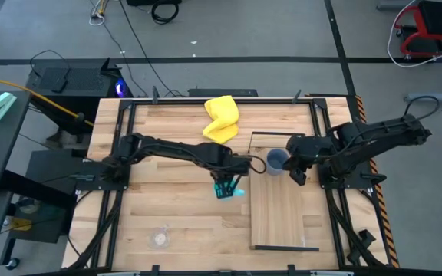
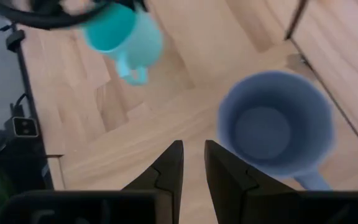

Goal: Stack small to large cups/mugs on shelf
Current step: Put the blue mug on the shelf

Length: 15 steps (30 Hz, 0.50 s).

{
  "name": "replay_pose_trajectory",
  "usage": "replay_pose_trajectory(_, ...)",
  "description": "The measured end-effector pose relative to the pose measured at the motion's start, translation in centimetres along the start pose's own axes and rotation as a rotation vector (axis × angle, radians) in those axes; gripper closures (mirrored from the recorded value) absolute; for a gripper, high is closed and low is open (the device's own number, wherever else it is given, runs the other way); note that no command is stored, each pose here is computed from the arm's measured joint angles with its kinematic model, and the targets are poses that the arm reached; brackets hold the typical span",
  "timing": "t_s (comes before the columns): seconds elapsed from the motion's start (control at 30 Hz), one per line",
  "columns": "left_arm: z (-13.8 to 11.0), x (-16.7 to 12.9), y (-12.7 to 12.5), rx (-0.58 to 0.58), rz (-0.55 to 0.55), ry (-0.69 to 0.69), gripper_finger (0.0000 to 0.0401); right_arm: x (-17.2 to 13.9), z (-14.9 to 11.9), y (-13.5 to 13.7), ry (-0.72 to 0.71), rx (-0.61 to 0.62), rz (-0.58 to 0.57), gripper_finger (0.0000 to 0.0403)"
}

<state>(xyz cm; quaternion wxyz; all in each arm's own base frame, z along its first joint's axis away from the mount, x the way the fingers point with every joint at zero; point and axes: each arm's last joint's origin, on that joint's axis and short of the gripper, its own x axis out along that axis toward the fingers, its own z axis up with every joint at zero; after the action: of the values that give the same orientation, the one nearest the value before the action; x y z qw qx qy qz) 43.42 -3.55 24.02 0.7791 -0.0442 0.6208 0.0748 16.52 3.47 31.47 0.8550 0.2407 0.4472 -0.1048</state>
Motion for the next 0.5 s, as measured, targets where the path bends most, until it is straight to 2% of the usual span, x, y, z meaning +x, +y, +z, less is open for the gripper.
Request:
replay_pose_trajectory(0.37,0.5,1.4,-0.1,-0.019,-0.001,-0.008,0.0379,3.8,0.6,1.6,0.094,-0.058,-0.064,0.0329)
replay_pose_trajectory(0.5,0.7,2.2,-0.1,-0.033,0.002,-0.002,0.0389,4.4,0.6,1.7,0.112,-0.066,-0.078,0.0329)
